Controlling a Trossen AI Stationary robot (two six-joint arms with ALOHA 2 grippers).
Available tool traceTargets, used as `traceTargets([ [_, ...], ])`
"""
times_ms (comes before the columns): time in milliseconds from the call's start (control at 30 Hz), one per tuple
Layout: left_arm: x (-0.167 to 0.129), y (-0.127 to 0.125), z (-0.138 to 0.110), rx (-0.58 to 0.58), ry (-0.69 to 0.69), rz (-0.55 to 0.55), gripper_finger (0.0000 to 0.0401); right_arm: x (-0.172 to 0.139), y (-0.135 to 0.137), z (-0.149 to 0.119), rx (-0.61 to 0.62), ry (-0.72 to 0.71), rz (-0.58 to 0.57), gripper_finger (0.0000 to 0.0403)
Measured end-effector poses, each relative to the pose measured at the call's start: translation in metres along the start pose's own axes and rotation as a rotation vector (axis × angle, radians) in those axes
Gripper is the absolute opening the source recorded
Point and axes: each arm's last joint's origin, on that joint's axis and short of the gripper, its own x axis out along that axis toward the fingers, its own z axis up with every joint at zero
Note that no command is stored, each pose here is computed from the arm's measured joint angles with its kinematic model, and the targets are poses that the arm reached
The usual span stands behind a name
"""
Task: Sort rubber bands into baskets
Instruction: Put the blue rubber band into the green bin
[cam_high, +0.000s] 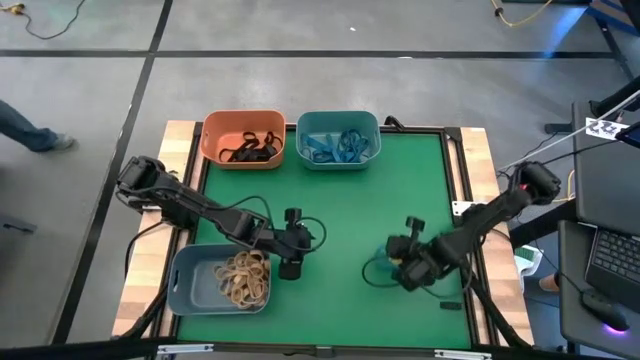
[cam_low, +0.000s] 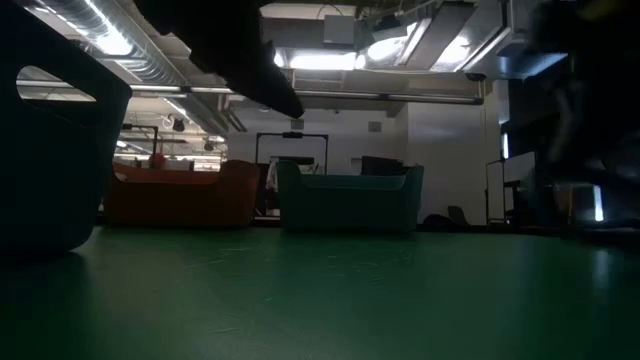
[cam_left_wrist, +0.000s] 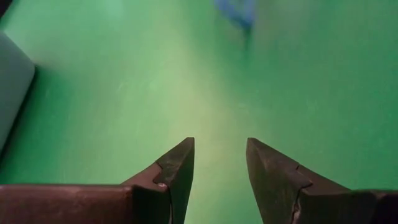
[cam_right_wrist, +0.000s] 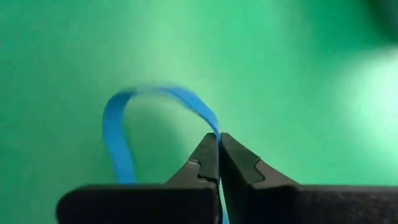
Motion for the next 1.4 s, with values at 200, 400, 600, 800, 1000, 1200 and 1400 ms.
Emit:
traceTargets([
  [200, 0.005, -0.002, -0.008, -0.037, -0.072, -0.011, 0.0143, -0.003, -0.036, 0.028, 0.000, -0.164, -0.159, 0.0002],
  [400, 0.008, -0.001, -0.017, -0.083, -0.046, 0.000, 0.0143, 0.005, -0.063, 0.052, -0.009, -0.228, -0.282, 0.0005],
  [600, 0.008, -0.001, -0.017, -0.106, -0.046, 0.003, 0.0143, 0.017, -0.087, 0.077, -0.012, -0.280, -0.354, 0.0006],
  [800, 0.008, -0.001, -0.018, -0.124, -0.040, 0.003, 0.0143, 0.023, -0.111, 0.100, -0.032, -0.348, -0.412, 0.0007],
  [1000, 0.008, -0.001, -0.018, -0.132, -0.039, 0.003, 0.0143, 0.023, -0.135, 0.126, -0.008, -0.485, -0.451, 0.0007],
  [1200, 0.008, -0.001, -0.018, -0.132, -0.039, 0.003, 0.0143, 0.019, -0.166, 0.145, 0.040, -0.614, -0.532, 0.0007],
  [1400, 0.007, -0.002, -0.019, -0.120, -0.033, 0.000, 0.0143, 0.025, -0.202, 0.149, 0.078, -0.640, -0.516, 0.0007],
])
